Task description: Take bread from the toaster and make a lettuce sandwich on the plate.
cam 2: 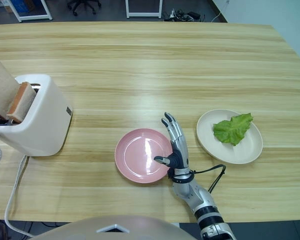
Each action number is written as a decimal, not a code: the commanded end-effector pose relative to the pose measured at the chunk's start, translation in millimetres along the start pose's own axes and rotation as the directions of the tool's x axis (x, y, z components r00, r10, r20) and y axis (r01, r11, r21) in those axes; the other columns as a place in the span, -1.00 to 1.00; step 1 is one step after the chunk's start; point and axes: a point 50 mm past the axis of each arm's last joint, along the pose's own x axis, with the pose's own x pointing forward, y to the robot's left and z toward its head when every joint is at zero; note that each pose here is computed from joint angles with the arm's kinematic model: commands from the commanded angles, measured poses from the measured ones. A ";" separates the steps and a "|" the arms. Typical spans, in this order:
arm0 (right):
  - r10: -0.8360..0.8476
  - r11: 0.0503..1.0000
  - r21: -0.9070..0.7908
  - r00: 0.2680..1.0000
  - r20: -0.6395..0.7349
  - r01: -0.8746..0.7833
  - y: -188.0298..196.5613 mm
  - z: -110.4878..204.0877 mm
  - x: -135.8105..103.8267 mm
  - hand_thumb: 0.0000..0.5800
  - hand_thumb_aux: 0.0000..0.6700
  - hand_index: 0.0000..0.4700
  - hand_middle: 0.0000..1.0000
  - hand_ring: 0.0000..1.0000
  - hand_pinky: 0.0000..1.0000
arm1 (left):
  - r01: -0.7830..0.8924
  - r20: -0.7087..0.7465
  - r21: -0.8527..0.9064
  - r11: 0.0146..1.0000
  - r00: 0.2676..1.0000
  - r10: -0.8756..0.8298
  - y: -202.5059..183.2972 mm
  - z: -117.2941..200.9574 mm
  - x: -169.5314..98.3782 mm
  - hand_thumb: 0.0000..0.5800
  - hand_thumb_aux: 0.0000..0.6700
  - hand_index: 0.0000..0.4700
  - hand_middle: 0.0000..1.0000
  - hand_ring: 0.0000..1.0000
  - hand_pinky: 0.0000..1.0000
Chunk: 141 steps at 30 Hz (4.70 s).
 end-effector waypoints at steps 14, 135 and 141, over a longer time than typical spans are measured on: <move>-0.101 0.995 0.006 0.995 -0.020 0.101 -22.1 -4.9 12.2 -1.00 -1.00 -1.00 -1.00 -1.00 -1.00 | 0.431 0.362 -0.648 0.628 0.900 -0.245 -19.0 115.9 -49.1 1.00 1.00 1.00 1.00 1.00 1.00; 0.781 0.587 -0.468 0.615 0.109 -0.661 -13.2 12.4 -20.0 0.80 0.36 0.36 -1.00 -1.00 -1.00 | 0.479 0.450 -0.158 0.864 0.813 -0.368 -95.7 111.0 -127.0 -1.00 -1.00 -1.00 -1.00 -1.00 -1.00; 0.737 0.640 -0.475 0.658 0.157 -0.604 -3.7 22.1 -5.9 1.00 1.00 1.00 -1.00 -1.00 -1.00 | 0.489 0.454 -0.162 0.857 0.808 -0.375 -97.1 111.8 -129.0 -1.00 -1.00 -1.00 -1.00 -1.00 -1.00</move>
